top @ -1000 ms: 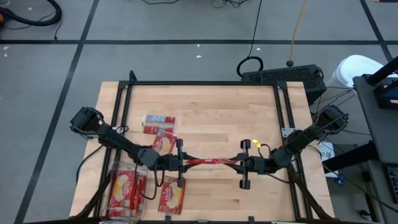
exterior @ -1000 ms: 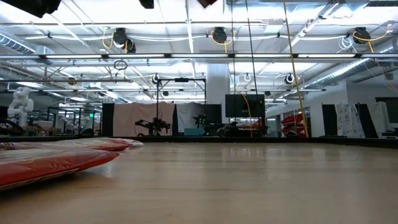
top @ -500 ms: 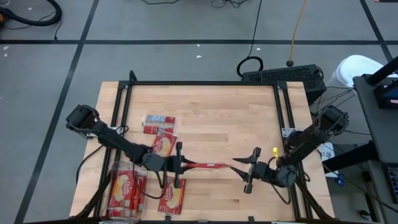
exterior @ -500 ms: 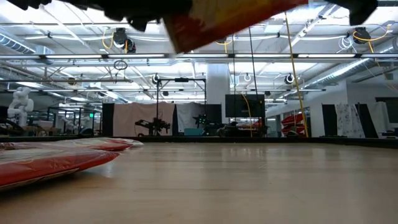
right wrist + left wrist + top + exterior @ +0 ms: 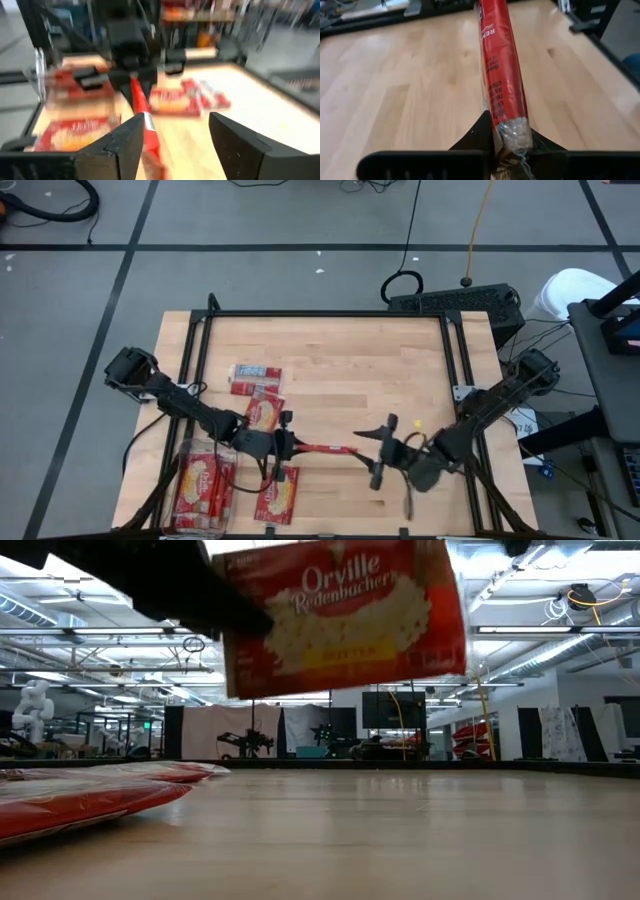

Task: Sort popcorn bags into baskets
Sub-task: Put the popcorn bag into the transparent bin

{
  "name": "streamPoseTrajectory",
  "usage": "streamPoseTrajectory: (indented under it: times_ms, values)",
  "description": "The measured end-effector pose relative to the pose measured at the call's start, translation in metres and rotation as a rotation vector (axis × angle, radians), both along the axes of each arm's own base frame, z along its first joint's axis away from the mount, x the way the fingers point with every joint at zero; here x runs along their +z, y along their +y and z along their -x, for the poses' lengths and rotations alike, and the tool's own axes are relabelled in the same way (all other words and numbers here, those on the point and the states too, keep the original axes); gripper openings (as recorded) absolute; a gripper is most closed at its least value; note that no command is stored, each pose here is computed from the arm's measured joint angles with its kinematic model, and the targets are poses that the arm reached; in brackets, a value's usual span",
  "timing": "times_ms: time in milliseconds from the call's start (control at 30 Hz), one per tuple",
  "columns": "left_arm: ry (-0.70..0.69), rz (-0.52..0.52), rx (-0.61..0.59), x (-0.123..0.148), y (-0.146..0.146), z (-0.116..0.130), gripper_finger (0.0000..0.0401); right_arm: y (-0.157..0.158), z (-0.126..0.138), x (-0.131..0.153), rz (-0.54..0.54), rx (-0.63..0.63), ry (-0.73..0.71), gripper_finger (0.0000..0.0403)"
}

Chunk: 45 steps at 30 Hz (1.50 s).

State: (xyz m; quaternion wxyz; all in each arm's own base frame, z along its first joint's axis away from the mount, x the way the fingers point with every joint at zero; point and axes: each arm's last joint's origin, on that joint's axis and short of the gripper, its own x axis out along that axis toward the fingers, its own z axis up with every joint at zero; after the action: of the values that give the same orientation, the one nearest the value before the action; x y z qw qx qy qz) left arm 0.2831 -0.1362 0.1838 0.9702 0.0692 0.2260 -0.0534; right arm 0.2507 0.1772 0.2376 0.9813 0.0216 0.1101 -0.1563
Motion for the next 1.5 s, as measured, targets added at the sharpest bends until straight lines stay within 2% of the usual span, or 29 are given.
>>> streamPoseTrajectory:
  times_ms: [133, 367, 700, 833, 1000, 1100, 1267, 1500]
  values:
    - [0.061, -0.006, 0.012, -0.005, 0.002, 0.003, 0.0033, -0.013, -0.010, -0.003, -0.070, 0.034, 0.105, 0.0216]
    - [0.127, -0.012, 0.062, -0.011, 0.013, 0.002, 0.0022, -0.026, -0.023, -0.020, -0.092, 0.115, 0.243, 0.0216]
    - [0.184, -0.023, 0.113, -0.016, 0.025, 0.001, 0.0034, -0.047, -0.041, -0.034, -0.049, 0.050, 0.275, 0.0216]
    - [0.204, -0.033, 0.124, -0.017, 0.029, 0.001, 0.0023, -0.060, -0.051, -0.032, -0.061, 0.100, 0.276, 0.0216]
    - [0.207, -0.033, 0.140, -0.018, 0.034, -0.001, 0.0034, -0.084, -0.062, -0.035, -0.179, 0.185, 0.313, 0.0206]
    - [0.209, -0.035, 0.149, -0.018, 0.037, -0.002, 0.0039, -0.093, -0.065, -0.040, -0.165, 0.211, 0.356, 0.0197]
    - [0.213, -0.035, 0.161, -0.018, 0.040, -0.003, 0.0027, -0.097, -0.069, -0.056, -0.142, 0.220, 0.426, 0.0153]
    - [0.209, -0.021, 0.170, -0.018, 0.040, -0.003, 0.0043, -0.095, -0.073, -0.070, -0.103, 0.237, 0.465, 0.0038]
